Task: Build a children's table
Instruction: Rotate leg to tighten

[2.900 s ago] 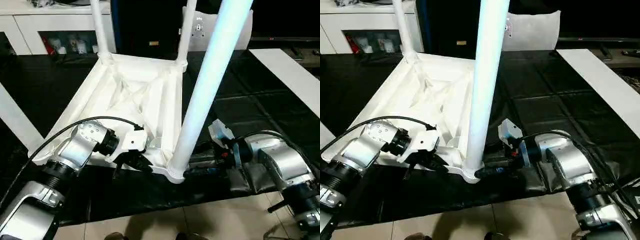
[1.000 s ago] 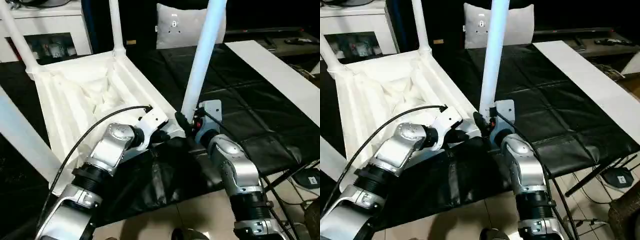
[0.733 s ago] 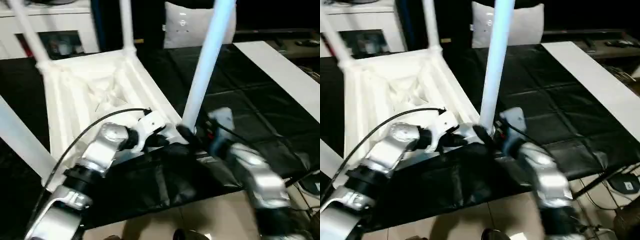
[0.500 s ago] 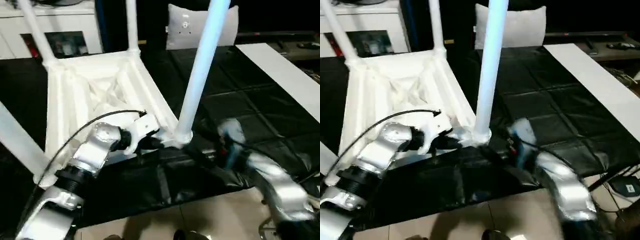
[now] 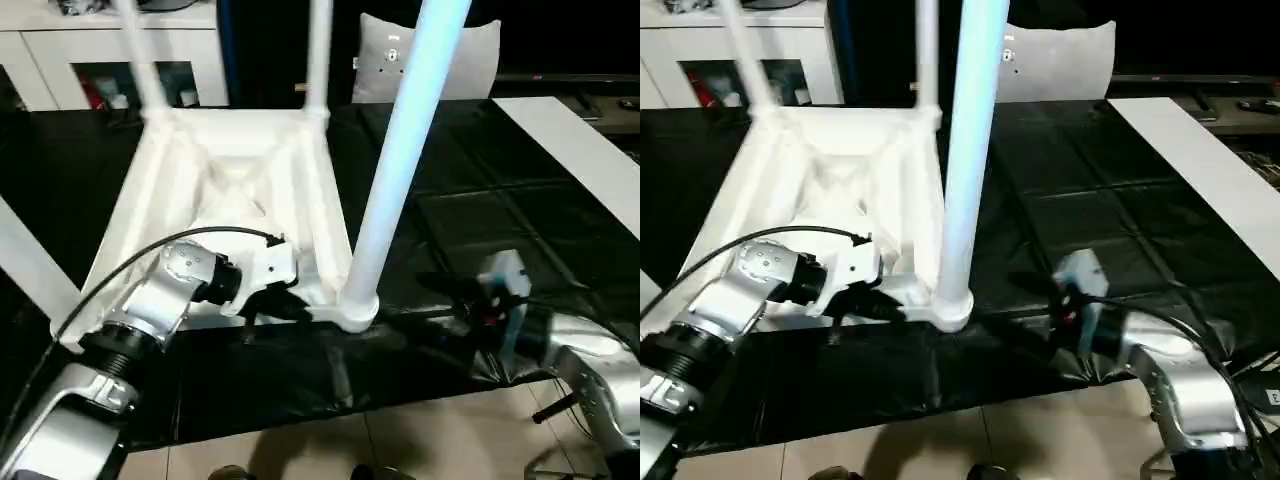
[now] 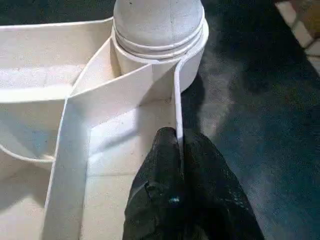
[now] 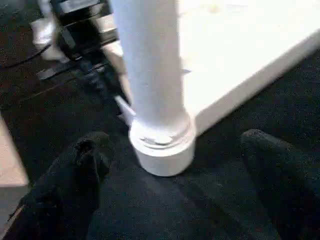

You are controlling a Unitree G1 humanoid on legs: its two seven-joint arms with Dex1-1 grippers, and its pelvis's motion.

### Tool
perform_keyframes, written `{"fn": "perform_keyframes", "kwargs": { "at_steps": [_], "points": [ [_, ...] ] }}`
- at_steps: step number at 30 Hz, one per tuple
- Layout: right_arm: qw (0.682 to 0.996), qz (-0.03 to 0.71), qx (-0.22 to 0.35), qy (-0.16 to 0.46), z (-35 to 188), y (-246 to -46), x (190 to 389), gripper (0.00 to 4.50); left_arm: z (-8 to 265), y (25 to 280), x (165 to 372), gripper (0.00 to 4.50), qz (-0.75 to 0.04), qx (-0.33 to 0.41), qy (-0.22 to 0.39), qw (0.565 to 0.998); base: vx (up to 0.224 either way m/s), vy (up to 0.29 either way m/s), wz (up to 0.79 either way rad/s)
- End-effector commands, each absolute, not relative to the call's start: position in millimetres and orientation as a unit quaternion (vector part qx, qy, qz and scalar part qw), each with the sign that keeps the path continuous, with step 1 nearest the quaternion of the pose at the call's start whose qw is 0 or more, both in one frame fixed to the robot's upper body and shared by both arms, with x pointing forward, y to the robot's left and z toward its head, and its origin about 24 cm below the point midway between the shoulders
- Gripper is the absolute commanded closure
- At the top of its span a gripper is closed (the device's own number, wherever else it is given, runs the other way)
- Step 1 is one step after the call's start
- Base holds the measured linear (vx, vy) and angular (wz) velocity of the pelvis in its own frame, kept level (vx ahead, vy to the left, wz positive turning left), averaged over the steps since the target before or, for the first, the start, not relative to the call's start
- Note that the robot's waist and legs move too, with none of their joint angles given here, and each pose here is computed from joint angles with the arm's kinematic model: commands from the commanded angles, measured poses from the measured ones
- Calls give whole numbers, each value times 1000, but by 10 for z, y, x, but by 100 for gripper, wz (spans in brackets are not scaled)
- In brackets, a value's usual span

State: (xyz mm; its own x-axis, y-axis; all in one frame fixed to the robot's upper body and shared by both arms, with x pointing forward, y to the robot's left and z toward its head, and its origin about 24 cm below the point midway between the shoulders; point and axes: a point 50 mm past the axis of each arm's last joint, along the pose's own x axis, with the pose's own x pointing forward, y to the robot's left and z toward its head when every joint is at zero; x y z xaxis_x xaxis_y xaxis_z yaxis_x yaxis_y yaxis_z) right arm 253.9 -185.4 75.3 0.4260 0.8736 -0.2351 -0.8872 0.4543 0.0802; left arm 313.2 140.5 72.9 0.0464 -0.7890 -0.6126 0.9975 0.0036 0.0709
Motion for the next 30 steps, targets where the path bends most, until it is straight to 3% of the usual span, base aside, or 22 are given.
{"fn": "perform_keyframes", "kwargs": {
  "at_steps": [1,5,10,15,30],
  "points": [
    [830,540,-52,127,775,-1810,2587,6,804,1242,3086,450,-709,274,186,622,0,0,0],
    [809,572,-46,129,781,-1719,2696,38,795,1221,3037,450,-731,281,185,593,0,0,0],
    [759,632,-58,146,789,-1629,2761,81,805,1238,3015,450,-748,298,188,563,0,0,0],
    [729,664,-64,154,794,-1555,2792,126,822,1244,3010,450,-753,304,186,553,0,0,0],
    [684,710,-55,158,750,-1414,2835,247,815,1233,2989,450,-761,303,183,543,0,0,0]
  ]
}}
